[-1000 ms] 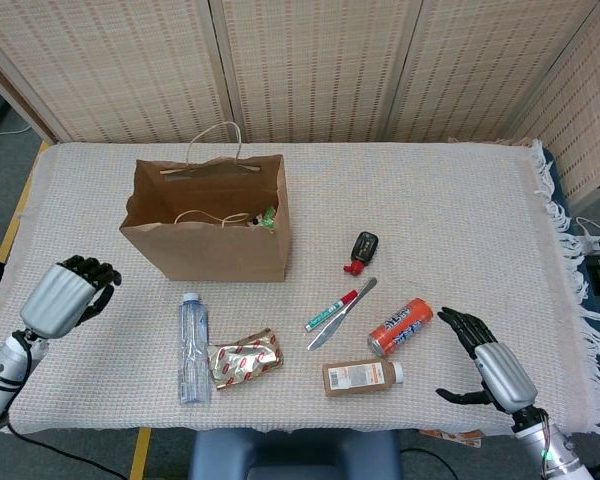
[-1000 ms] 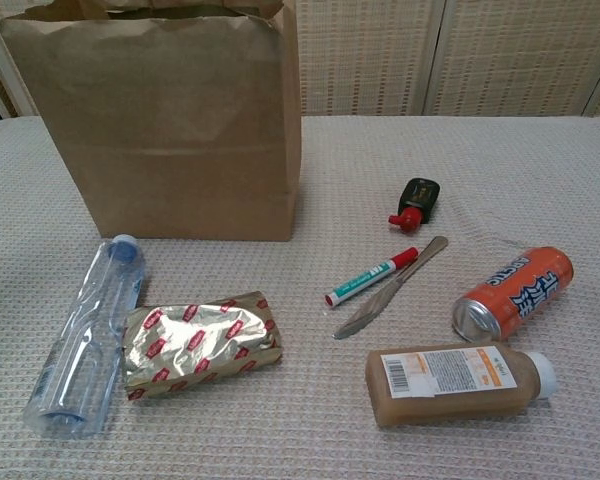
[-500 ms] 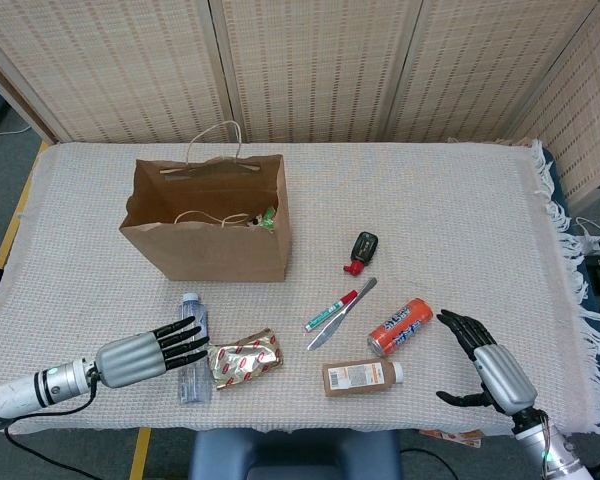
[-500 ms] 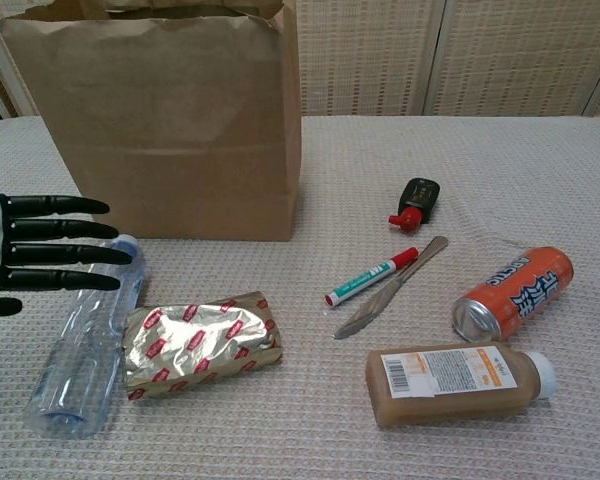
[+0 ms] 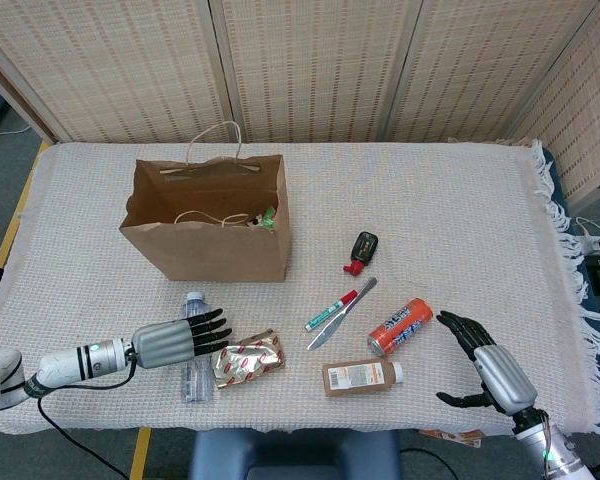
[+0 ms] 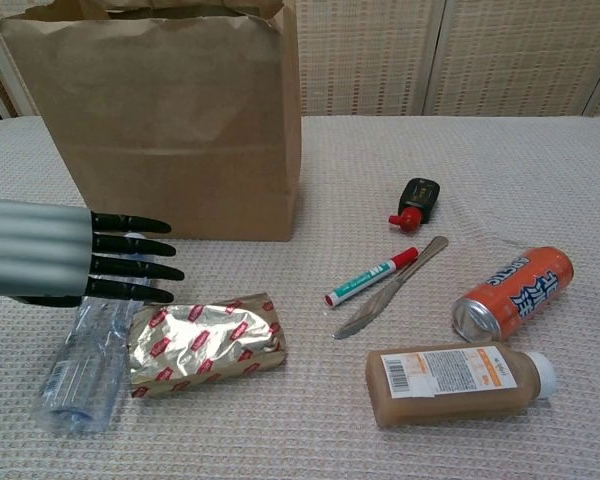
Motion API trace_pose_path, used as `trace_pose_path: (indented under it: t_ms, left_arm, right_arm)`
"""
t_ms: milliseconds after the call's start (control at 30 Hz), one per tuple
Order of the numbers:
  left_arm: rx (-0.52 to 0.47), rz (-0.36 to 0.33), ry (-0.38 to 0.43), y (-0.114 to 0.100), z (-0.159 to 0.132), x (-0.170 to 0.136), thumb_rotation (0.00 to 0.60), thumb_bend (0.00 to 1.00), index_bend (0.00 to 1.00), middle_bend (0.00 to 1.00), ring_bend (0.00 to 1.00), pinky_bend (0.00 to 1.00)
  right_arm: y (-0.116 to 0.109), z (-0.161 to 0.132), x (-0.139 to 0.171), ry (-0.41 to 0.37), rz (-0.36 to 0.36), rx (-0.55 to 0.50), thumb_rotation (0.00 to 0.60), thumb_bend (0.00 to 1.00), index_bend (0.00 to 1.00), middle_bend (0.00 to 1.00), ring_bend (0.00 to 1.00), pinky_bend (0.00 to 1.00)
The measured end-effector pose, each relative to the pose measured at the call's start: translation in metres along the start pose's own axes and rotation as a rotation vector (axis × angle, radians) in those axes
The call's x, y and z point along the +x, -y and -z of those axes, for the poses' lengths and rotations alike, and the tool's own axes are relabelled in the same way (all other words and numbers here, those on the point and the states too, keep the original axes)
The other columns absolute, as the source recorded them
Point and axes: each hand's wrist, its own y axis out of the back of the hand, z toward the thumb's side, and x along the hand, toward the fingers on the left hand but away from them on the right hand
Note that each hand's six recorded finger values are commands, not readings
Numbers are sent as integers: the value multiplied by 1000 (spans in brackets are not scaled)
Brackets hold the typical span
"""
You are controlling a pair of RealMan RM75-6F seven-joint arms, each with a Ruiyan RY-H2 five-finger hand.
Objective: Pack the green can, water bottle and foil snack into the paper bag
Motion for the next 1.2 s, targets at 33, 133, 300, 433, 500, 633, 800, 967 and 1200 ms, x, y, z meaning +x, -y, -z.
trace_pose_path:
  t_ms: [33, 133, 300, 433, 500, 633, 800, 967, 1200]
  left_arm:
    - [5, 3, 0, 1, 2, 3, 600, 350, 0, 0, 0, 8]
    - [13, 13, -1, 5, 7, 11, 600, 350, 0, 0, 0, 7]
    - [36, 51, 11, 16, 12, 15, 600, 349, 0, 0, 0, 8]
    - [42, 71, 23, 24, 10, 17, 600, 359, 0, 0, 0, 19]
    - [40, 72, 30, 26, 6, 18, 600, 398, 6, 0, 2, 77]
    - [33, 51, 51, 24, -1, 19, 600, 549, 297, 293, 280, 455]
    - [1, -2, 66, 16, -6, 14, 600, 615, 607, 643, 579, 658]
    - [-10, -47, 68, 10, -5, -6, 600, 631, 631, 668, 598, 668]
    - [2, 28, -57, 23, 24, -46, 600, 630, 645, 681, 611, 682]
  right_arm:
    - [0, 0, 0, 1, 0, 0, 600, 0, 0, 0, 0, 0]
    - [0, 1, -1, 3, -2, 0, 600, 0, 0, 0, 0, 0]
    - [0, 1, -1, 8, -3, -5, 600, 0, 0, 0, 0, 0]
    - [1, 1, -2, 10, -8, -7, 600, 0, 0, 0, 0, 0]
    - [1, 1, -2, 12, -10, -7, 600, 0, 0, 0, 0, 0]
    - [0, 2, -2, 15, -7, -9, 600, 0, 0, 0, 0, 0]
    - [0, 2, -2, 15, -6, -8, 600, 0, 0, 0, 0, 0]
    - [0, 2, -2, 15, -1, -6, 600, 0, 0, 0, 0, 0]
    - [1, 1, 0, 14, -2, -8, 600, 0, 0, 0, 0, 0]
